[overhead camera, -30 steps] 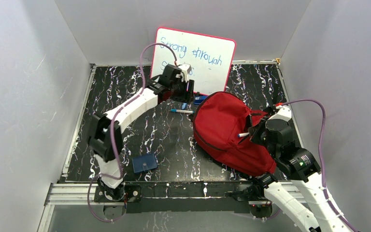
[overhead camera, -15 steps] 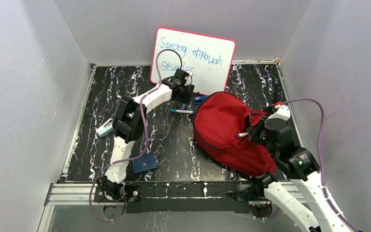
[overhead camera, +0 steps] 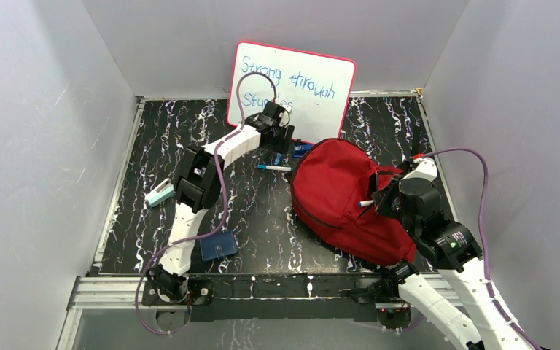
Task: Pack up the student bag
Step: Pick up the stationery from the center of the board.
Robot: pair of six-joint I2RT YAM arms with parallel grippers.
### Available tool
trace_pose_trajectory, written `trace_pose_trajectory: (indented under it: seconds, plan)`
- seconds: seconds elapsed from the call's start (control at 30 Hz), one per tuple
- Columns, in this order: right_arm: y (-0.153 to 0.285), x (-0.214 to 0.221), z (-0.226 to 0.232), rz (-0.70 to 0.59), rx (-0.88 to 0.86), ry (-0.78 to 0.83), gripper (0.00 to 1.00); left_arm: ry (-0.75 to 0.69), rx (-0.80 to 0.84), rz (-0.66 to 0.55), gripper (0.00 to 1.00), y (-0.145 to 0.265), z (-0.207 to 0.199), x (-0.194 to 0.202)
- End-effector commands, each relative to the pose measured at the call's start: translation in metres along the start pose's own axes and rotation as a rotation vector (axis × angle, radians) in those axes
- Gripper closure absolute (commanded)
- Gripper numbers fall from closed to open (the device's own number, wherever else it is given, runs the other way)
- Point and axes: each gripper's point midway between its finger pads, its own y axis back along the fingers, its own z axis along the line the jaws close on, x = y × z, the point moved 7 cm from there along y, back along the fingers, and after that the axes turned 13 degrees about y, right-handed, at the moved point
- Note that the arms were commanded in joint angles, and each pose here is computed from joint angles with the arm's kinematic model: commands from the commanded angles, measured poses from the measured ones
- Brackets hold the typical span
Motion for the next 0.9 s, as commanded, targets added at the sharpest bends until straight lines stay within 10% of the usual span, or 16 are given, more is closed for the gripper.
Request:
trace_pose_trajectory:
  seconds: [0.0, 0.87]
  plan:
    - [-0.002, -0.011, 0.008, -0.053, -0.051, -0.023, 1.0, -0.013, 0.036, 0.001, 0.39, -0.001, -0.005, -0.005]
    - [-0.006, -0.009, 0.013, -0.043, -0.074, -0.039, 1.0, -0.035, 0.042, -0.046, 0.84, 0.047, -0.006, -0.022]
